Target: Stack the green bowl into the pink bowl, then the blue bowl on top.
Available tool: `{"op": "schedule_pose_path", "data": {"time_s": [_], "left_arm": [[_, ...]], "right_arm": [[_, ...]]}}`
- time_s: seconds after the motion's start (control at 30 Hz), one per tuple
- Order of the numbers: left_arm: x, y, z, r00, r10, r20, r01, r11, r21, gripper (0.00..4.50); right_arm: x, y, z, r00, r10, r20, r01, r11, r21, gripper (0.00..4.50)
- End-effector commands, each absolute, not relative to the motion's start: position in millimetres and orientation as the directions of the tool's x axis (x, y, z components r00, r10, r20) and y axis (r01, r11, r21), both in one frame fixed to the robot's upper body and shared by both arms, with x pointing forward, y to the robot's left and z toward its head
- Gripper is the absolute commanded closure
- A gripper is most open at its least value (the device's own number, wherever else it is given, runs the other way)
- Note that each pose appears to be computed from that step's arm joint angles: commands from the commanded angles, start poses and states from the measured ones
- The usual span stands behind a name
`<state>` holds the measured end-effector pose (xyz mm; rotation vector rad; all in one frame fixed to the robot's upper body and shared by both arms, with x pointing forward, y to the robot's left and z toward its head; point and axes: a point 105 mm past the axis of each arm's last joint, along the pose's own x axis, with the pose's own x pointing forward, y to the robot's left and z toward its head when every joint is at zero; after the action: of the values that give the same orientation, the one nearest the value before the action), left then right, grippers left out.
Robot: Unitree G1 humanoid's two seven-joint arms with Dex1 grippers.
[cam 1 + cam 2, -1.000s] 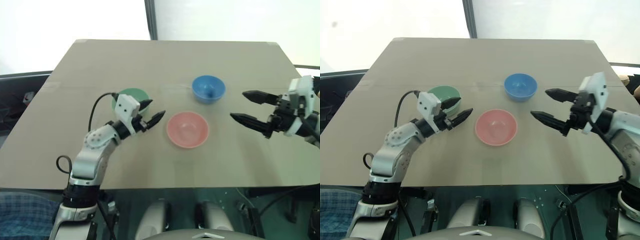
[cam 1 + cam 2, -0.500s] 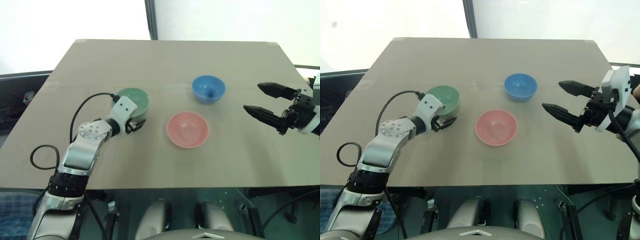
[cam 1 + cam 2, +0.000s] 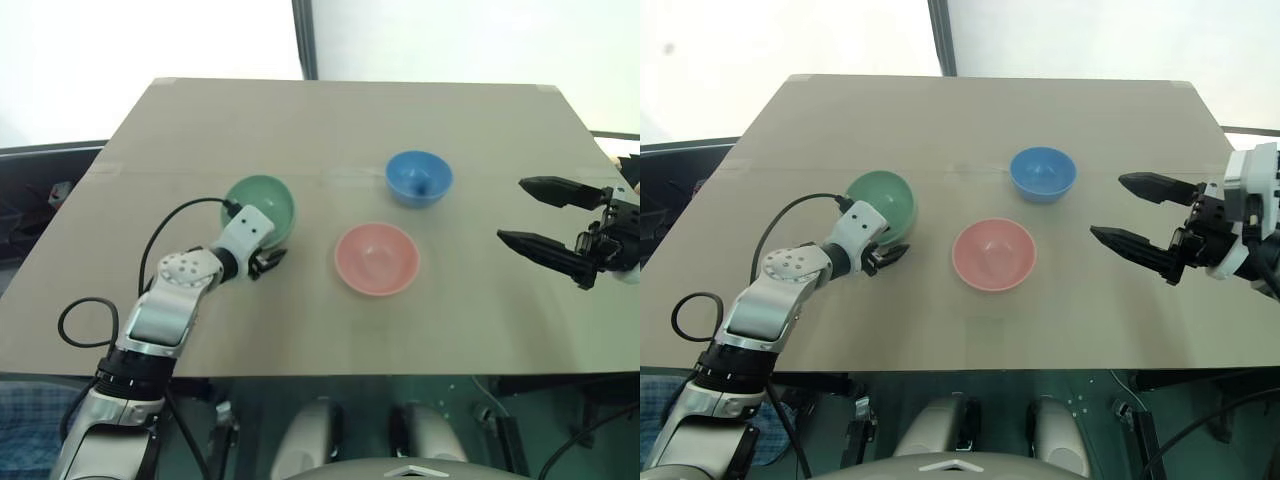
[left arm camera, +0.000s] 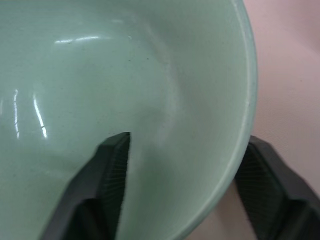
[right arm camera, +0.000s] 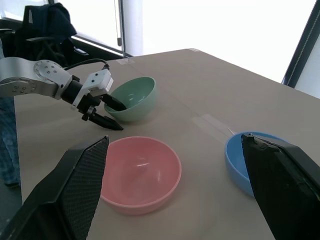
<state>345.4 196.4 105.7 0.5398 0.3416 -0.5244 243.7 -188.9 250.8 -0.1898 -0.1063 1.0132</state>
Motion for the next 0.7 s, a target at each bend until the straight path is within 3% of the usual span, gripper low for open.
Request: {"op": "schedule_pose_path", "data": {"time_s": [0.03, 0.13, 0.57, 0.7], "left_arm": [[346, 198, 112, 0.825, -0.382, -0.415, 0.545, 0.731, 0.411, 3.07], [346, 198, 111, 0.825, -0.384, -0.414, 0.546, 0.729, 0.412, 4.42], [352, 184, 125, 0.807, -0.476, -0.349, 0.589, 0.679, 0.438, 4.47], [346, 145, 160, 0.663, -0.689, -0.293, 0.714, 0.463, 0.526, 4.47]], "right_arm": [[240, -188, 261, 0.523, 0.852, 0.023, -0.822, 0.511, -0.252, 0.00], [240, -188, 260, 0.526, 0.850, 0.024, -0.820, 0.514, -0.251, 0.00], [242, -189, 257, 0.542, 0.840, 0.028, -0.811, 0.531, -0.246, 0.00], [244, -188, 254, 0.541, 0.841, 0.027, -0.813, 0.530, -0.242, 0.00]]}}
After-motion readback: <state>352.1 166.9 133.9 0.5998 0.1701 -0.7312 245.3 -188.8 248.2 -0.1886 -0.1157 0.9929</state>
